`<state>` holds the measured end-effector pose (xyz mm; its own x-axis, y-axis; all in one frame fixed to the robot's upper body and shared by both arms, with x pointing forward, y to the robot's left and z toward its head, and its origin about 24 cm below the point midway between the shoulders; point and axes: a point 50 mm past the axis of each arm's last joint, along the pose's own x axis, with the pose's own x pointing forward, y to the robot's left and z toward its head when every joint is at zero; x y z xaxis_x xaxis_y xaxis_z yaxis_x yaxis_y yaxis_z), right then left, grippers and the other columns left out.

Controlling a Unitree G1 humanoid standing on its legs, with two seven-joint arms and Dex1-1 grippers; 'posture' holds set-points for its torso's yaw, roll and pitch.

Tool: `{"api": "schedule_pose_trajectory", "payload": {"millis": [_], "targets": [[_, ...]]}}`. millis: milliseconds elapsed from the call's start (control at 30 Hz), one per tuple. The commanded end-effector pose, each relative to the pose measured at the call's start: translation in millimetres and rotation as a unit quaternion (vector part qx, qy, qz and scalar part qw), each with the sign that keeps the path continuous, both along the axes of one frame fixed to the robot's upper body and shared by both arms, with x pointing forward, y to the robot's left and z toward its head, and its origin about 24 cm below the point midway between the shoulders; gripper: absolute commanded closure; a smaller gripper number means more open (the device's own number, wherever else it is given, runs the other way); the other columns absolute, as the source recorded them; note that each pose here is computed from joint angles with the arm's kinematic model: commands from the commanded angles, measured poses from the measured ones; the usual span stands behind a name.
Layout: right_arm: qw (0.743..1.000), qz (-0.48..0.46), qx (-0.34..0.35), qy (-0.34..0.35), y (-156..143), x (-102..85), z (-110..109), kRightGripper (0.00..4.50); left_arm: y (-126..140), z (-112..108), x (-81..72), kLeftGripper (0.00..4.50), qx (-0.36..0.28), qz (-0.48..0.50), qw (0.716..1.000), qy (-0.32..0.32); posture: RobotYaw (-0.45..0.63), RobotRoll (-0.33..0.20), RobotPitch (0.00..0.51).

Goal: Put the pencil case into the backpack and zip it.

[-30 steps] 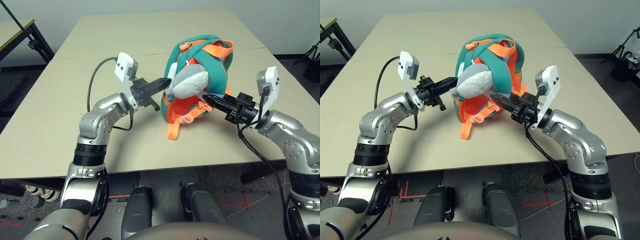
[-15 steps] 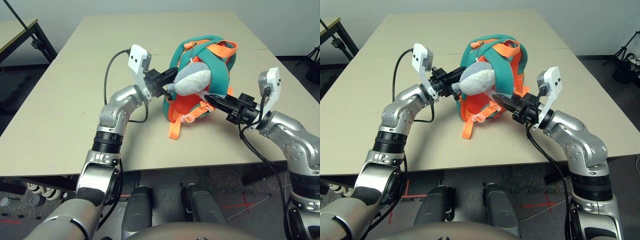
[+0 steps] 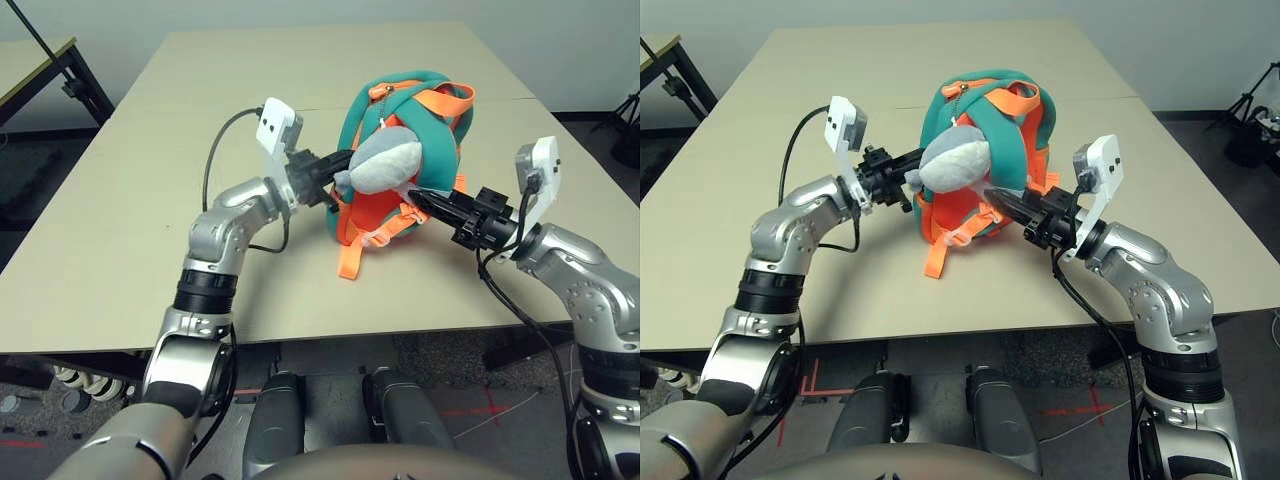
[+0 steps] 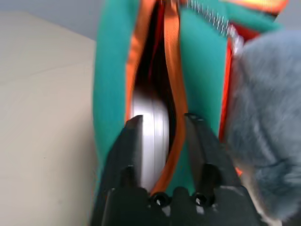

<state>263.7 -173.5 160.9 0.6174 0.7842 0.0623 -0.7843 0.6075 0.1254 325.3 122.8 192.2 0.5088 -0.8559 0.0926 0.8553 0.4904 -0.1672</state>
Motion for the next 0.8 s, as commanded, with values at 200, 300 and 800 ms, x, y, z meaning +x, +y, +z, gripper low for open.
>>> {"api": "schedule_pose_trajectory", "payload": {"millis": [200, 300, 800], "targets": [[0.999, 0.038, 0.009, -0.034, 9, -4.1, 10, 3.87, 36, 70, -24.4, 0.0, 0.057, -0.031, 0.993, -0.103, -0.12, 0.0, 0.086], [0.999, 0.041, 0.007, -0.033, 10, -3.2, 10, 3.87, 31, 83, -33.7, 0.0, 0.063, -0.061, 0.989, -0.119, -0.12, 0.0, 0.083], [0.998, 0.042, 0.001, -0.038, 10, -2.1, 9, 3.87, -15, 63, -46.4, 0.0, 0.097, -0.183, 0.975, -0.08, -0.14, 0.0, 0.07]]}}
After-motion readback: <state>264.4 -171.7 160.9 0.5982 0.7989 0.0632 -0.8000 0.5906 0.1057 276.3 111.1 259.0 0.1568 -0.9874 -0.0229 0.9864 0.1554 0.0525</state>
